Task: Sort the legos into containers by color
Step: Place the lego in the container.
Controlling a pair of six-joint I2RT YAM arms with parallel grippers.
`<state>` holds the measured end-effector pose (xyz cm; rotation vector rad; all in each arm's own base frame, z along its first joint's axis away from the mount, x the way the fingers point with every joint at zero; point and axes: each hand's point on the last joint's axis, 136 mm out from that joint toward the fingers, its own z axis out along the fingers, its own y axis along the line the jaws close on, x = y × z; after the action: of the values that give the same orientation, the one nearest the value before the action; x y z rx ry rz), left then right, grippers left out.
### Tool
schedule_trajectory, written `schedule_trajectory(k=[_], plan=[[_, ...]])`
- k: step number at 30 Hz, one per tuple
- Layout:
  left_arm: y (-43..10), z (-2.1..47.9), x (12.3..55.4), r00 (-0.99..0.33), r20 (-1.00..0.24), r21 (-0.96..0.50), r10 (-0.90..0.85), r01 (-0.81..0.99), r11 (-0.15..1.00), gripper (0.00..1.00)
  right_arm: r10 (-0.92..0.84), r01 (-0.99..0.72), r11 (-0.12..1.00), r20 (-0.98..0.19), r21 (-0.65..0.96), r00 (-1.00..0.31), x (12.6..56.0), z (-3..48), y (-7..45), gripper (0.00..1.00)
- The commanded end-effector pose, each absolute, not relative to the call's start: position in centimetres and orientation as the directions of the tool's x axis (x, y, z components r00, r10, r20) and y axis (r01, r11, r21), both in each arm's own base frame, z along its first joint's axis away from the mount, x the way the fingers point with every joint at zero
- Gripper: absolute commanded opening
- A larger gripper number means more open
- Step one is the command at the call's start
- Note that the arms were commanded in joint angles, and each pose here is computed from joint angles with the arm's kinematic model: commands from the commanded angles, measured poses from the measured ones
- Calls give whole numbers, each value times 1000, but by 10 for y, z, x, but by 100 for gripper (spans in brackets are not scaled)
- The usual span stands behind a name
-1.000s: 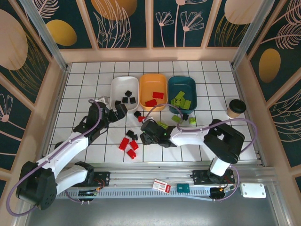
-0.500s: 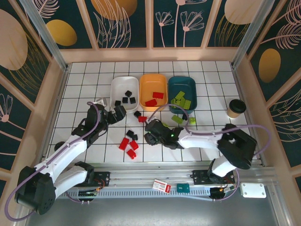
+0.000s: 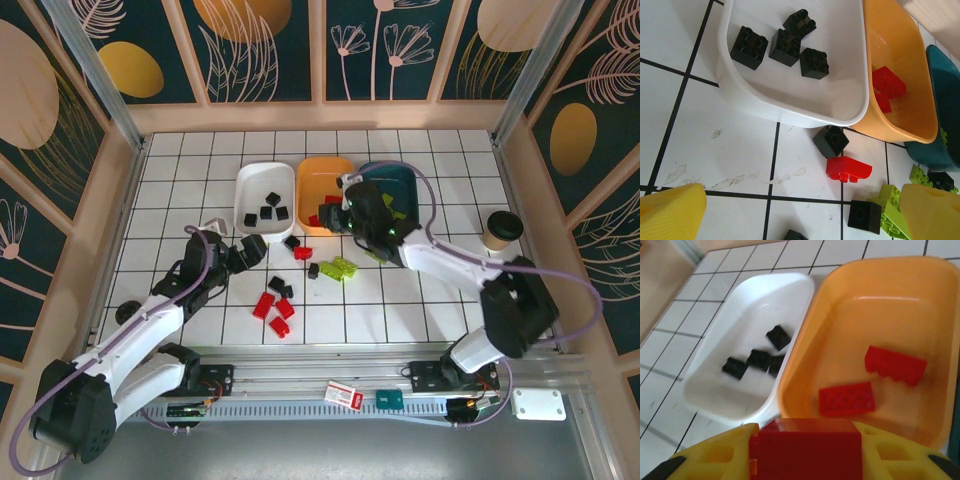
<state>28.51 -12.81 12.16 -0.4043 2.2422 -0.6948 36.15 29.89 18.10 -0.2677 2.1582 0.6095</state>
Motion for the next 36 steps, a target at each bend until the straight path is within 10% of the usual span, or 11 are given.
schedule_trajectory(k=[1, 13, 22, 36], plan=[[-128, 114, 277, -692, -534, -602, -486, -92, 793, 98, -23, -391, 877, -789, 279, -614, 393, 164, 311, 23], [-124, 109, 271, -692, -529, -599, -492, -107, 794, 98, -68, -337, 912, -725, 232, -685, 465, 103, 332, 31], [-121, 107, 268, -689, -528, -595, -497, -117, 795, 98, -58, -344, 905, -729, 250, -682, 469, 113, 334, 61], [-115, 134, 272, -651, -577, -579, -494, -101, 809, 98, -167, -564, 795, -814, 223, -557, 326, 174, 354, 68]])
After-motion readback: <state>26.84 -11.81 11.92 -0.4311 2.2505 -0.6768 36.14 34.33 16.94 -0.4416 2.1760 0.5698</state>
